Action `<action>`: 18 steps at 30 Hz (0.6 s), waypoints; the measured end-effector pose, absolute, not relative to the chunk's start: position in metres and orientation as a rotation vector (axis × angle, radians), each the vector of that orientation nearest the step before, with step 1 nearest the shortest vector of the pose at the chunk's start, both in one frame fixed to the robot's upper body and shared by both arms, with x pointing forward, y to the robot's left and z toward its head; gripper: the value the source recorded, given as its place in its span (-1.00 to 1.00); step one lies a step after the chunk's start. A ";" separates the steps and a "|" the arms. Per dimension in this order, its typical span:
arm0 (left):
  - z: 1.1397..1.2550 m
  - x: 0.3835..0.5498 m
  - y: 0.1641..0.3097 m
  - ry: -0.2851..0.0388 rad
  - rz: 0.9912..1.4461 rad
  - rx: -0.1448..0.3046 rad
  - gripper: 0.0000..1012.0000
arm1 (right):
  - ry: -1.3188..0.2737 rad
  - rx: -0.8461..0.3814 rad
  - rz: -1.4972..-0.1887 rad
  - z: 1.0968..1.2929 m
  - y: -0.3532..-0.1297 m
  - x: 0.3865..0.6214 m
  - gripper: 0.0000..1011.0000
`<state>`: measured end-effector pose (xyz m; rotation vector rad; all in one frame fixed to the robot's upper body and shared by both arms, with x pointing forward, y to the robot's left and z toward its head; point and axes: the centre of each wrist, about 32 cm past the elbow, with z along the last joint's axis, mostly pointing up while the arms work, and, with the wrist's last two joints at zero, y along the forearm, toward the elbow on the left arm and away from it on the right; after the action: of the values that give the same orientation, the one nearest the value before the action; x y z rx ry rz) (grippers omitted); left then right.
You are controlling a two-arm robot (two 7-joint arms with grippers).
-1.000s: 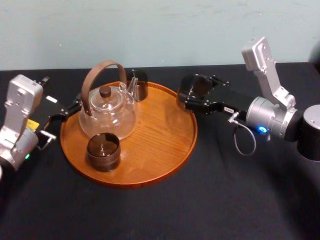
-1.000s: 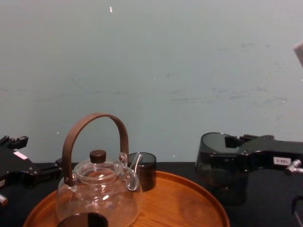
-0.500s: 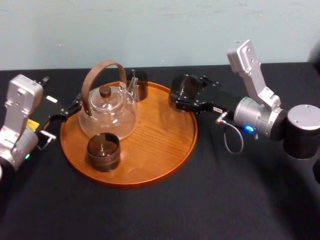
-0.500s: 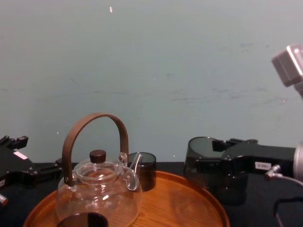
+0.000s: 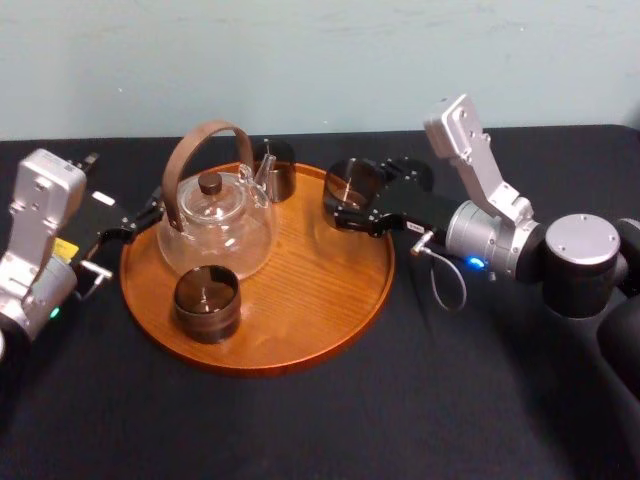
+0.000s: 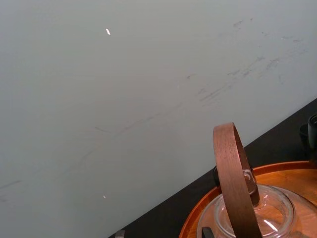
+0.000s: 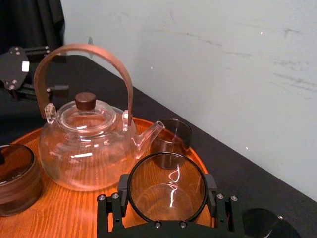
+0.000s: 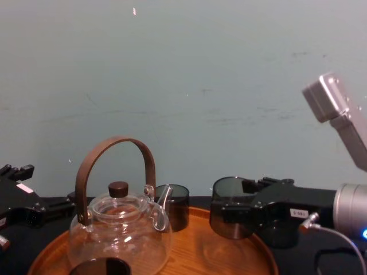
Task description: Pick up the glass from the table and place it on the tray.
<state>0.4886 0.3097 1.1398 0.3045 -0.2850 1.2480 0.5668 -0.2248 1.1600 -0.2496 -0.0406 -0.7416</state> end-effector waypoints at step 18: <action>1.140 0.489 0.310 -0.285 1.248 0.304 0.98 | -0.048 -0.257 -0.731 1.146 -0.216 0.573 0.79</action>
<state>0.4886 0.3097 1.1398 0.3044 -0.2850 1.2479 0.5730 -0.2161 1.1460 -0.2566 -0.0481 -0.7314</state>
